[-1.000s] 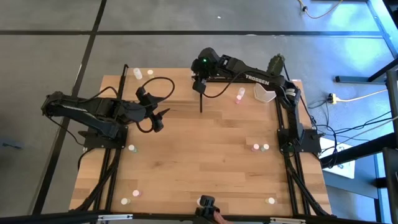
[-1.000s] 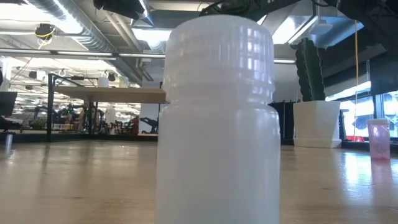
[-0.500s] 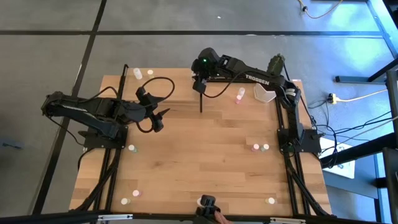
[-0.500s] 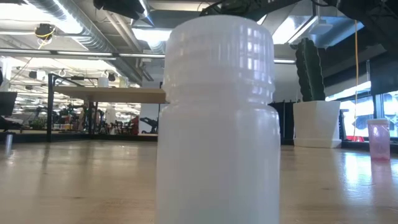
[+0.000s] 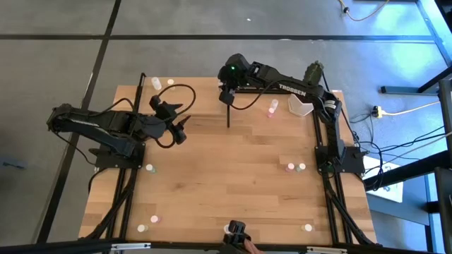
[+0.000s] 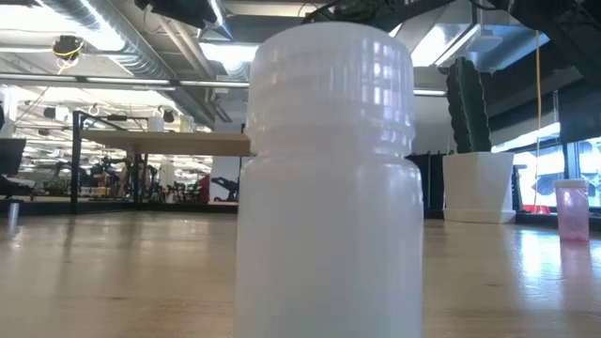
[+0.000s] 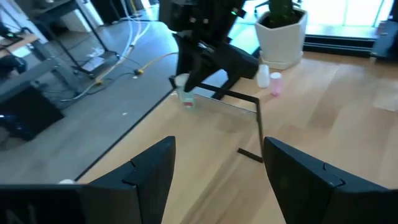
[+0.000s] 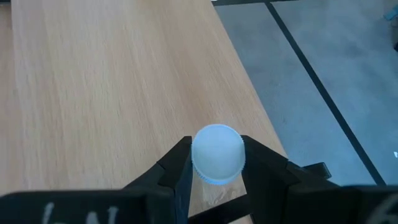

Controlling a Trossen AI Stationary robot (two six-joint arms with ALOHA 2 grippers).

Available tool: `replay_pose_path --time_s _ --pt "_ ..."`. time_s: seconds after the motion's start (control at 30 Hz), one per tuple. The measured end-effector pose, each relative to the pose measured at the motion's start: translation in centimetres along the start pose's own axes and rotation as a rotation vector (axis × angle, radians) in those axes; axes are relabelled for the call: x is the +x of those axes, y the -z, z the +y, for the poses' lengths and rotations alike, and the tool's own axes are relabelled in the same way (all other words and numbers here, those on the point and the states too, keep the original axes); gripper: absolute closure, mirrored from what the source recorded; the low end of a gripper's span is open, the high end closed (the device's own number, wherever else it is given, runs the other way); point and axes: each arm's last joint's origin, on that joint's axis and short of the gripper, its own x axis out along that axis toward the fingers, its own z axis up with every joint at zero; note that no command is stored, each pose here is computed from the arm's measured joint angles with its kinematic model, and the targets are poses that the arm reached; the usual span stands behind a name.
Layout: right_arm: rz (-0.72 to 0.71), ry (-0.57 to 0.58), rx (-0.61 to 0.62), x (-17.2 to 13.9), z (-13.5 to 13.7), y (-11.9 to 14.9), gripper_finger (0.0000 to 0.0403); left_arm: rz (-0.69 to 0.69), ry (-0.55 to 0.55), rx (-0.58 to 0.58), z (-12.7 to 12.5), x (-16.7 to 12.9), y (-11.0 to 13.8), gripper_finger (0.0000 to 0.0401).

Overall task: Pick and place medicine bottles onto shelf by color
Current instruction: Put the middle green pill bottle on the shelf

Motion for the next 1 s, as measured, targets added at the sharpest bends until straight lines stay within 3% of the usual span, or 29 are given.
replay_pose_path --time_s 0.5,1.0 --pt "0.0 -0.001 -0.002 0.0 0.01 -0.01 0.0261 -0.002 -0.007 -0.001 0.02 0.0 -0.01 0.0166" --pt "-0.001 -0.003 -0.002 0.0 0.01 0.0 0.0271 -0.002 -0.007 -0.001 0.02 0.0 -0.01 0.0166"
